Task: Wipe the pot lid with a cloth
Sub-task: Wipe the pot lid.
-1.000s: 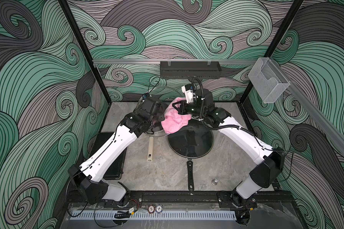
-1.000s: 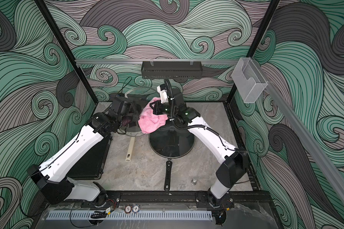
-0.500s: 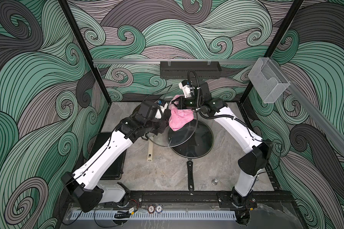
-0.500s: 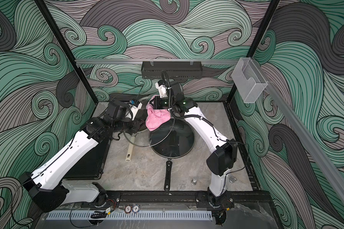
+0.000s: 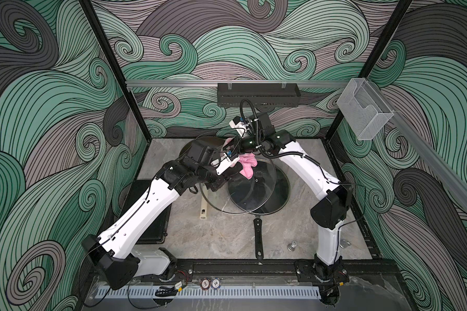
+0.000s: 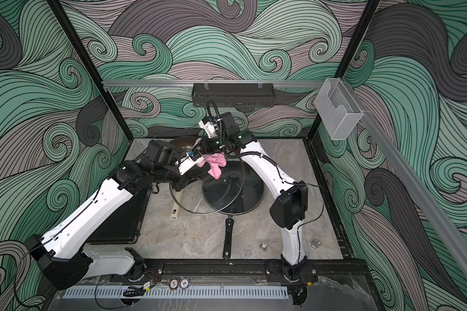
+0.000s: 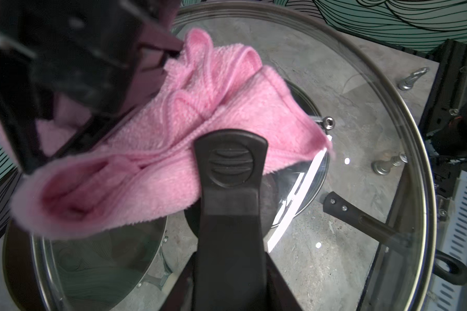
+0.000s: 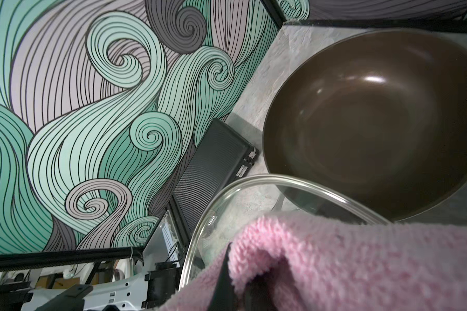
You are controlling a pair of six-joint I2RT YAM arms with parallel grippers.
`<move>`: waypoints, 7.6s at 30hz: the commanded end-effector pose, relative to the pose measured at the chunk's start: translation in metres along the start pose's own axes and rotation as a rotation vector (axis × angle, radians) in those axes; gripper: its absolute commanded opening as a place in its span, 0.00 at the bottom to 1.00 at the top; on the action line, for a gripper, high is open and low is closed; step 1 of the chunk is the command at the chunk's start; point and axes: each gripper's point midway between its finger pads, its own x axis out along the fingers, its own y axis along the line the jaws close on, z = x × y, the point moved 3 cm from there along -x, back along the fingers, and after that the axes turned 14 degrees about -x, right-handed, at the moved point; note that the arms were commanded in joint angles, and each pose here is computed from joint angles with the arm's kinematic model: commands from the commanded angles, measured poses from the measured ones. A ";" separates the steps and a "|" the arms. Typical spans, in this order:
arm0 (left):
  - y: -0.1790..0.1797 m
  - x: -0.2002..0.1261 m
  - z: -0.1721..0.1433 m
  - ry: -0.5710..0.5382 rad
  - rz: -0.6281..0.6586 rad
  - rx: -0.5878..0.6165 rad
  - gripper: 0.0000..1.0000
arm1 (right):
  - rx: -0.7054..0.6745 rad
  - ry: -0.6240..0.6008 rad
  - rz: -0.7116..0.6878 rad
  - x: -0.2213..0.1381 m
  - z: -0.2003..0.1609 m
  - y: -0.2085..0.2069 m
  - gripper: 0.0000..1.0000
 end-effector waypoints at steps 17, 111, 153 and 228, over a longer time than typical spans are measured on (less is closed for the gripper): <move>-0.012 -0.028 0.065 -0.286 -0.044 0.107 0.00 | 0.009 0.036 -0.088 0.007 -0.005 -0.008 0.00; 0.084 -0.096 0.090 -1.071 0.110 -1.888 0.00 | -0.254 -0.565 -0.423 -0.018 -0.003 0.055 0.00; 0.076 -0.090 0.105 -0.737 0.422 -1.196 0.00 | -0.230 -0.416 -0.621 -0.099 0.011 -0.003 0.00; 0.100 -0.010 0.094 -0.289 0.506 -0.681 0.00 | 0.102 -0.285 -0.560 -0.189 -0.041 -0.072 0.00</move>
